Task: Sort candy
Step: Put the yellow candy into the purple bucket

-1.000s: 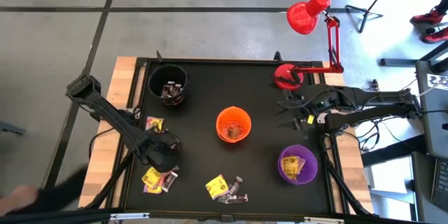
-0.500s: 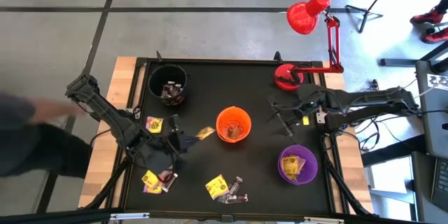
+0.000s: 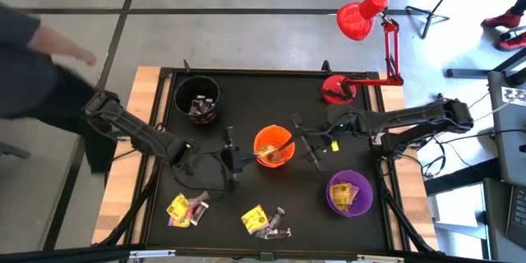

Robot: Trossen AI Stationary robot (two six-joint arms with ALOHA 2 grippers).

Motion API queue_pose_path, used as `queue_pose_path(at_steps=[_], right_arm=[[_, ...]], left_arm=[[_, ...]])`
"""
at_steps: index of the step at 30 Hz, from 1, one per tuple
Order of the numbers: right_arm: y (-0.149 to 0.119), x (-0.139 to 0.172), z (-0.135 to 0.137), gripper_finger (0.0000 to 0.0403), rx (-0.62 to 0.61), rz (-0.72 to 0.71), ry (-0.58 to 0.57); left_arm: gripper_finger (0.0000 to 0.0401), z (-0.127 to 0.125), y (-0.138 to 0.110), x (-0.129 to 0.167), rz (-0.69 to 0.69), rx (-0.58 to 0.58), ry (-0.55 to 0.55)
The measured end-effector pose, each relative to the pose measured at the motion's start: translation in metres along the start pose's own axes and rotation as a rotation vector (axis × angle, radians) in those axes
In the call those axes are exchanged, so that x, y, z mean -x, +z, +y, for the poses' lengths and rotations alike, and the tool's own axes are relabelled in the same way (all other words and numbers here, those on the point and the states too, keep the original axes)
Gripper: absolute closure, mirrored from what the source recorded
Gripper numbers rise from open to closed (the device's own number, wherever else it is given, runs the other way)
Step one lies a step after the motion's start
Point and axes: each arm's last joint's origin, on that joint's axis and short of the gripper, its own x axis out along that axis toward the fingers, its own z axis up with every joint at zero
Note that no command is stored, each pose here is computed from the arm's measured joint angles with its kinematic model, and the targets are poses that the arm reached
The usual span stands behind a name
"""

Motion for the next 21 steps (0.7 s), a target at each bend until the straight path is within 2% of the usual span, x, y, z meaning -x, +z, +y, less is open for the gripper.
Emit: queue_pose_path(at_steps=[11, 21], right_arm=[[-0.018, -0.014, -0.004, 0.0228, -0.011, 0.073, -0.066], [-0.002, 0.001, -0.003, 0.0227, 0.047, 0.046, -0.099]], left_arm=[[0.0401, 0.0, -0.001, -0.023, -0.013, 0.008, -0.065], [0.0401, -0.002, -0.006, -0.022, 0.031, 0.033, -0.078]])
